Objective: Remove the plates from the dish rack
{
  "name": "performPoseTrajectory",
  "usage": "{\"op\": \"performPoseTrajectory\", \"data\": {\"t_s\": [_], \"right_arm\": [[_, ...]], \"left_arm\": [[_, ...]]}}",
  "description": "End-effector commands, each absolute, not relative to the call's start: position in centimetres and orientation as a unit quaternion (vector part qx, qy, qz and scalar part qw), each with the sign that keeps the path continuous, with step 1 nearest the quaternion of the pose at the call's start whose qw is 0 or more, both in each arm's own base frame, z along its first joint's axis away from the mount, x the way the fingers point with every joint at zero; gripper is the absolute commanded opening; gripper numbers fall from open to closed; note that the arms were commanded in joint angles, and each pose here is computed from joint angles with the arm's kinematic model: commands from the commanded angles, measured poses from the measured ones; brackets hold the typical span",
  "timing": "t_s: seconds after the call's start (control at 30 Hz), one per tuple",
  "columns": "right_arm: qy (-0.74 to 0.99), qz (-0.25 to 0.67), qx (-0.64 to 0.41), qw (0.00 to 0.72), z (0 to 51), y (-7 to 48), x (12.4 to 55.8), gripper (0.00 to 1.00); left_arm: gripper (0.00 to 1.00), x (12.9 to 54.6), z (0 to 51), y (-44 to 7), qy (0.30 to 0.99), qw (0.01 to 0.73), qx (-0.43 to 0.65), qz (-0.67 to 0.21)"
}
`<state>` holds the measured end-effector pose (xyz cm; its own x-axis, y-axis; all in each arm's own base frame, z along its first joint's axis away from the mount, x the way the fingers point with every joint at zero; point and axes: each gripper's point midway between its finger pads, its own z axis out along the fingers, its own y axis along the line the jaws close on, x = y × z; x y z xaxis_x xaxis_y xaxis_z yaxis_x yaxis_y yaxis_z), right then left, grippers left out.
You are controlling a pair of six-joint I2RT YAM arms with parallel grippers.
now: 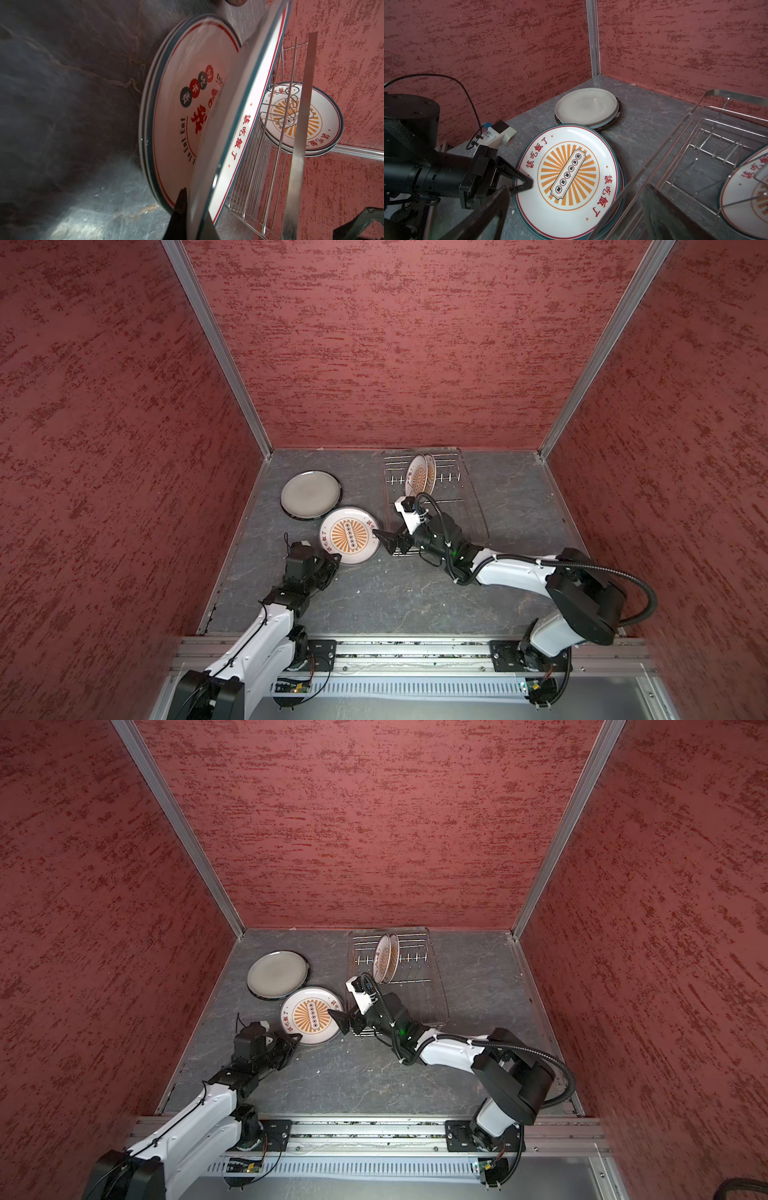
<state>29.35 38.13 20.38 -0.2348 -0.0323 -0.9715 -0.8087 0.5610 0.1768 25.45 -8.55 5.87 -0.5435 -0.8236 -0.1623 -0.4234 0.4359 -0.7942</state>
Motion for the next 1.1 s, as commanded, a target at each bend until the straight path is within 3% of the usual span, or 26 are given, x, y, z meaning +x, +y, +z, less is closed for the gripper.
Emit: {"op": "performPoseTrajectory", "data": {"t_s": [0.0,0.13,0.2,0.47,0.5,0.6,0.73,0.83,1.07], "right_arm": [[0.696,0.348,-0.321,0.539,20.3,39.0,29.2,0.99],[0.701,0.338,-0.323,0.539,20.1,39.3,29.5,0.99],[0.700,0.335,-0.325,0.540,20.0,39.4,29.5,0.99],[0.701,0.326,-0.323,0.545,20.1,39.4,29.7,0.99],[0.702,0.326,-0.323,0.545,20.0,39.4,29.7,0.99],[0.703,0.323,-0.321,0.547,20.1,39.3,29.8,0.99],[0.704,0.318,-0.317,0.551,20.1,39.1,30.0,0.99],[0.705,0.314,-0.314,0.552,20.0,39.0,30.0,0.99],[0.707,0.310,-0.311,0.554,19.8,38.8,30.1,0.99]], "left_arm": [[0.10,26.9,7.9,-8.9,0.790,0.298,-0.376,-0.381],[0.15,27.0,7.7,-8.9,0.792,0.294,-0.378,-0.379],[0.25,27.1,7.9,-9.0,0.794,0.295,-0.373,-0.380],[0.37,27.2,7.7,-8.9,0.796,0.297,-0.373,-0.374],[0.44,27.2,7.7,-8.8,0.796,0.297,-0.373,-0.372],[0.52,27.1,7.8,-8.9,0.797,0.298,-0.371,-0.371],[0.71,26.9,8.0,-8.8,0.798,0.304,-0.368,-0.366],[0.76,26.7,8.1,-7.9,0.800,0.318,-0.378,-0.342],[0.75,26.2,8.4,-7.3,0.793,0.332,-0.385,-0.335]]}}
